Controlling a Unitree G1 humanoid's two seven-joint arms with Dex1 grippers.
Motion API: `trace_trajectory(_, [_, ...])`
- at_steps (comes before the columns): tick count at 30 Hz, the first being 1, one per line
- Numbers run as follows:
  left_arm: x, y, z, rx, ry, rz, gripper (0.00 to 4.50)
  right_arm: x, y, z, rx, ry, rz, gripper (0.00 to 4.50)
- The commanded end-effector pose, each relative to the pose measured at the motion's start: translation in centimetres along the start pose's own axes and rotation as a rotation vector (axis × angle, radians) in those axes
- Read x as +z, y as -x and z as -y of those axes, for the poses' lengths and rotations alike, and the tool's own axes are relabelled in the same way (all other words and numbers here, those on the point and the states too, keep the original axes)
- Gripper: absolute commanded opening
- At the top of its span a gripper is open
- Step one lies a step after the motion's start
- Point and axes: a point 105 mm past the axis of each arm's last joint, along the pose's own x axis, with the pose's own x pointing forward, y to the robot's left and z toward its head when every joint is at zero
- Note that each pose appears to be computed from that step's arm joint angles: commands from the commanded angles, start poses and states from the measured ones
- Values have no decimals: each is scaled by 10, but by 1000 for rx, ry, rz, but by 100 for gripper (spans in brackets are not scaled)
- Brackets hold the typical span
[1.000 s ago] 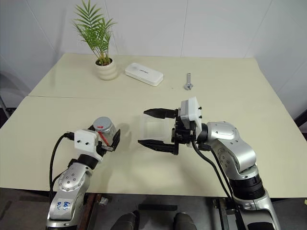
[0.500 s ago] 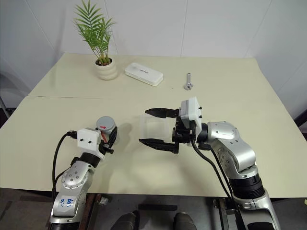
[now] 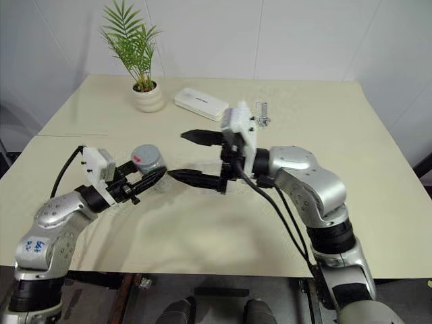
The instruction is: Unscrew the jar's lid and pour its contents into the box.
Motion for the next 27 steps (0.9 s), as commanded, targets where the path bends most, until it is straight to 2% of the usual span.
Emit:
trace_trajectory(1, [13, -17, 17, -91, 42, 45, 199, 3, -25, -2, -12, 13, -13, 450])
trace_trajectory(11, [15, -29, 36, -150, 66, 51, 199, -10, -37, 17, -107, 29, -46, 450])
trace_trajectory(19, [14, -25, 33, -144, 49, 39, 199, -16, -26, 32, -154, 28, -64, 450])
trace_trajectory(27, [14, -24, 32, -141, 41, 37, 199, -20, -21, 31, -147, 20, -70, 450])
